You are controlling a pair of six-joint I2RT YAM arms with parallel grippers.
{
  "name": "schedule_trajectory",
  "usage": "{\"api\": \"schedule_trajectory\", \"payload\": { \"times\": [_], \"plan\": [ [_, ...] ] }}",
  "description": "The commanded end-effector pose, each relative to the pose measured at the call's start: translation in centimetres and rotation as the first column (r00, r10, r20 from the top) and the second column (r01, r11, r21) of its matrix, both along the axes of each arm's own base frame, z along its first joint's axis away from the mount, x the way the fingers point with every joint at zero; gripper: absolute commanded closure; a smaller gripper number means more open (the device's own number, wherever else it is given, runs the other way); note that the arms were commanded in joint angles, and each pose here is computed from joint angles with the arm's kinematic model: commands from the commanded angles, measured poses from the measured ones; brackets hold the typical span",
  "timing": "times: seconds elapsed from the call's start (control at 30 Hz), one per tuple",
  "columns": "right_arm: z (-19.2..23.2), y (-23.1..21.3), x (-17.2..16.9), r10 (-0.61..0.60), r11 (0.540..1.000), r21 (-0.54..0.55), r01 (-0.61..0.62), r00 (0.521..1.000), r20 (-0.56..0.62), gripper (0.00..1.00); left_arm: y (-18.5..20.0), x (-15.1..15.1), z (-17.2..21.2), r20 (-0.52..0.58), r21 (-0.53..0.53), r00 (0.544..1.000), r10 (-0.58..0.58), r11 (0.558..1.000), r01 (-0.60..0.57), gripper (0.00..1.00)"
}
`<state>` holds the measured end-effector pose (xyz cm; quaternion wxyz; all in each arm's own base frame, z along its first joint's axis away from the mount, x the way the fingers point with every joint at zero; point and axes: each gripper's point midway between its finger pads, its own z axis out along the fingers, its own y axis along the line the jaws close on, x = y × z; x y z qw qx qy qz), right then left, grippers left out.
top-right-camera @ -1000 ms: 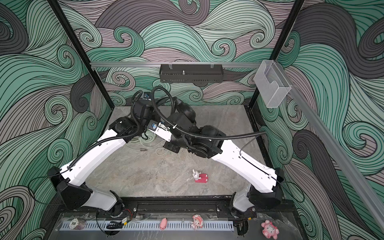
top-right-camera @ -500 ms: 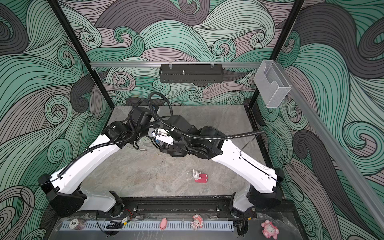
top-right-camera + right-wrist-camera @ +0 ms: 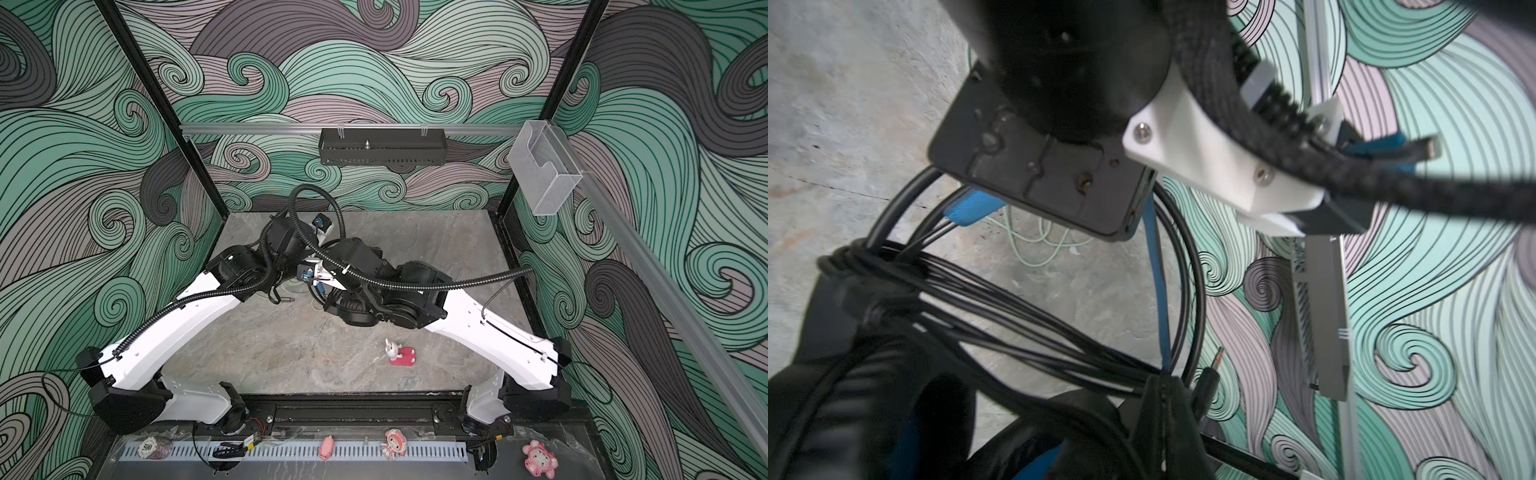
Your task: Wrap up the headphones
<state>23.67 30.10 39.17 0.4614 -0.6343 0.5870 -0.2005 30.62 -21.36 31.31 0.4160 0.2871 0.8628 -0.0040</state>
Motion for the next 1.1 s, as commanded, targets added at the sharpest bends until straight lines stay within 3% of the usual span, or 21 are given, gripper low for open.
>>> {"api": "schedule_trajectory", "payload": {
  "times": [0.0, 0.4, 0.77, 1.07],
  "plan": [
    [6.1, -2.4, 1.2, -0.116, 0.99, 0.103, 0.096, 0.969, 0.217, 1.0, 0.8, -1.3, -0.2, -0.013, 0.05, 0.999, -0.048, 0.998, 0.049, 1.0],
    [8.2, -2.7, 1.3, -0.103, 0.994, 0.021, 0.104, 0.906, 0.41, 1.0, 0.4, -0.9, -0.2, -0.011, 0.046, 0.999, -0.046, 0.998, 0.046, 1.0],
    [6.2, -1.9, 0.7, 0.008, 0.981, -0.172, 0.085, 0.877, 0.48, 1.0, 0.3, -0.6, -0.4, -0.002, 0.043, 0.999, -0.043, 0.998, 0.043, 1.0],
    [6.3, -1.5, 0.6, 0.036, 0.975, -0.208, 0.077, 0.87, 0.492, 1.0, 0.1, -1.3, -0.8, -0.027, 0.027, 0.997, -0.067, 0.997, 0.067, 1.0]
  ]
}}
